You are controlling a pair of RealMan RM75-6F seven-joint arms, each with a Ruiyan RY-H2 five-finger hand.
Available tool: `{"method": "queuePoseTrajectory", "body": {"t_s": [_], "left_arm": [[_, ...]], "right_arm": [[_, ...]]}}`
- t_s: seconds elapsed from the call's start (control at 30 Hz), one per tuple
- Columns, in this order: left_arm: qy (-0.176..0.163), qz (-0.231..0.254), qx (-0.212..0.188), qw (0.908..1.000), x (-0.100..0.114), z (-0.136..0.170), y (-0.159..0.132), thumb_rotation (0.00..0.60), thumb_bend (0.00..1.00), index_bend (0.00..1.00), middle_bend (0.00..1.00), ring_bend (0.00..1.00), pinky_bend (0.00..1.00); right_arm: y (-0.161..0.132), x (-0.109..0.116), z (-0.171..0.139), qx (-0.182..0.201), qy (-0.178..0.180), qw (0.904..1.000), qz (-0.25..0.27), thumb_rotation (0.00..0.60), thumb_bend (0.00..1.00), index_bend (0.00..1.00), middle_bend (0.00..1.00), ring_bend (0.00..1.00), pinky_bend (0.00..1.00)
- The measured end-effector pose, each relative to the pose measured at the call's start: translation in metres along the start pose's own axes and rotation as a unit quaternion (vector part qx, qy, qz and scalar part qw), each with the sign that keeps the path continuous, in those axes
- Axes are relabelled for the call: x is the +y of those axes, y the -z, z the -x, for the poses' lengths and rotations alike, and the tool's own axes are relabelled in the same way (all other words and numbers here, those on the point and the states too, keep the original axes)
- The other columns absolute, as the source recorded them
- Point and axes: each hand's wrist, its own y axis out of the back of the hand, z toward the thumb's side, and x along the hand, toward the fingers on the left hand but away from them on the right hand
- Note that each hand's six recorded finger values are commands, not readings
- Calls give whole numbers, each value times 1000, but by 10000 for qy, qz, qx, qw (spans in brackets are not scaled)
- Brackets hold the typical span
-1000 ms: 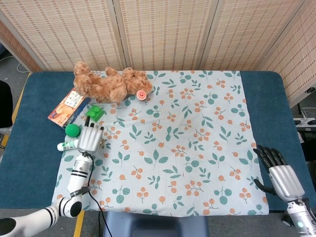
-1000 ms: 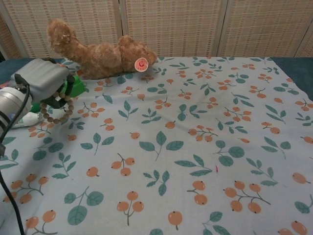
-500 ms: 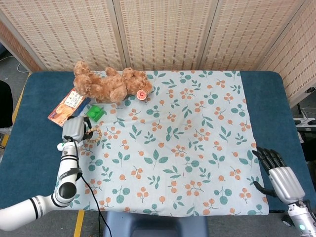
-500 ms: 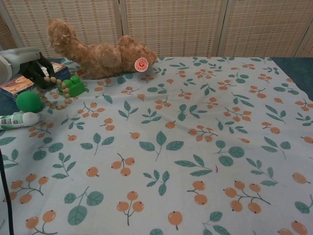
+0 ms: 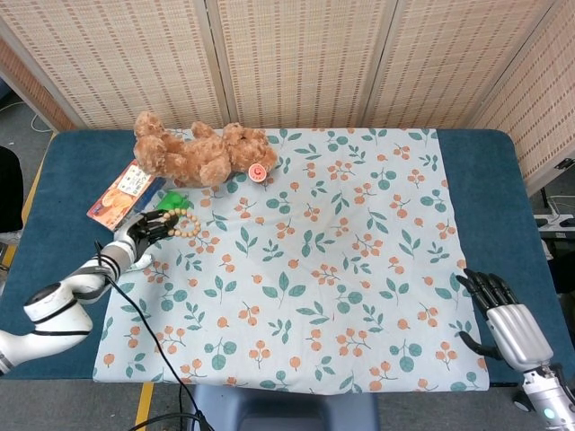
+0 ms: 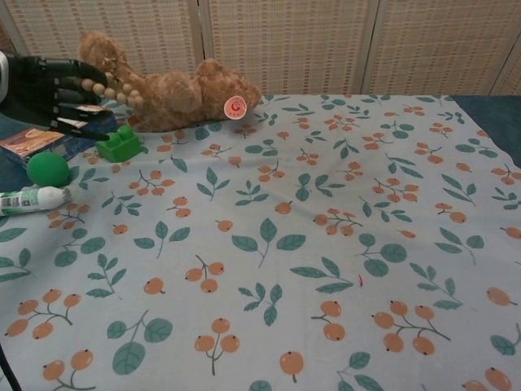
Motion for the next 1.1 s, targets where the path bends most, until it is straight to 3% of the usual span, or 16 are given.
{"method": "queuePoseTrajectory", "body": {"t_s": [0.13,0.3,0.57,0.73,0.83,0.97,1.1], "left_arm": [[475,804,-408,9948,5,10,-21,600,882,666,716,477,160],[397,970,-586,9928,23,12,-25,600,910,684,741,476,159],[-208,-92,-917,9955,44,6,-20,600,902,670,727,457,150],[-415,-932,-1275,9866,45,4,-15,600,887,643,706,442,150],[-409,-1178,-1512,9806,41,2,-9,600,883,642,706,442,157],[-270,-896,-1738,9803,36,1,-1,600,882,589,659,407,167],[64,-96,-1654,9862,35,-2,9,600,868,511,578,330,163]], "right_arm": [[-1,-3,1,3,-43,10000,-6,600,203,0,0,0,0],[-2,-5,2,3,-103,9999,-26,600,203,0,0,0,0],[-1,-5,1,-11,-120,9999,-24,600,203,0,0,0,0],[-1,-7,2,-19,-156,9999,-26,600,203,0,0,0,0],[-2,-7,2,-19,-167,9999,-20,600,203,0,0,0,0],[-1,-7,2,-31,-188,9998,-12,600,203,0,0,0,0],[-1,-9,3,-27,-222,9997,-14,600,202,0,0,0,0]]}}
